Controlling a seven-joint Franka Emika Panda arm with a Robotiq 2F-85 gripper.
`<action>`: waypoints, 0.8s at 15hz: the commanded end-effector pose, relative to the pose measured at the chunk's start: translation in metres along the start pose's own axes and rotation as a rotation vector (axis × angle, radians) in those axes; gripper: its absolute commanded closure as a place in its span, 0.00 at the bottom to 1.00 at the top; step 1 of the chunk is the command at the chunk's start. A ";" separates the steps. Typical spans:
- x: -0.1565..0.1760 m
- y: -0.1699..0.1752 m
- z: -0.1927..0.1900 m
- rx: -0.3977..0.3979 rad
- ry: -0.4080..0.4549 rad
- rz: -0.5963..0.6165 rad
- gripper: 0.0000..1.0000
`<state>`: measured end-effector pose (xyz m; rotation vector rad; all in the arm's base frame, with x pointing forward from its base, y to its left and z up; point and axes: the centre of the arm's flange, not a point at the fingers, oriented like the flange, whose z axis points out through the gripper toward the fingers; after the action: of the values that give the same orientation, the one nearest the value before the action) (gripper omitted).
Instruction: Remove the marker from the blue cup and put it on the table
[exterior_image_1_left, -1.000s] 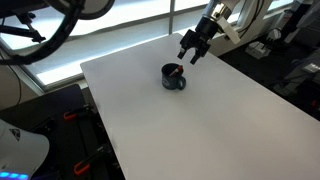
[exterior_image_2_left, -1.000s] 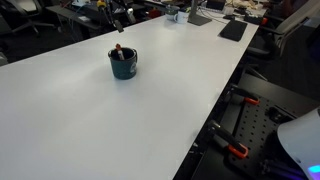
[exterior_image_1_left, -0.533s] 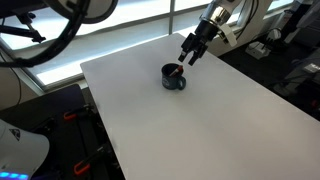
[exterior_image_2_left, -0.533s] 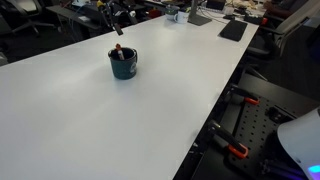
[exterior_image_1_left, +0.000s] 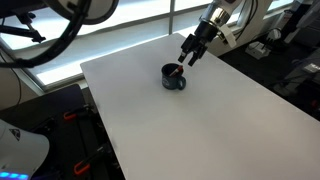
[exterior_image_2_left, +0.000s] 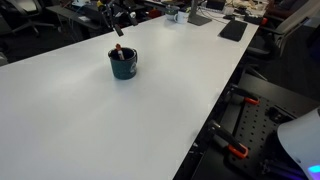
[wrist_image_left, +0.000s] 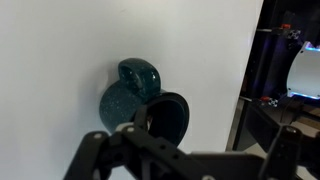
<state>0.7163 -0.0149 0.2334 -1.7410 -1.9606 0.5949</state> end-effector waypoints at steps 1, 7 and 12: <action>-0.001 0.004 -0.002 -0.002 -0.004 -0.031 0.00; 0.003 0.025 -0.013 0.004 -0.088 -0.179 0.00; 0.016 0.039 -0.014 0.019 -0.157 -0.300 0.00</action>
<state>0.7235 -0.0044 0.2221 -1.4784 -2.1905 0.6274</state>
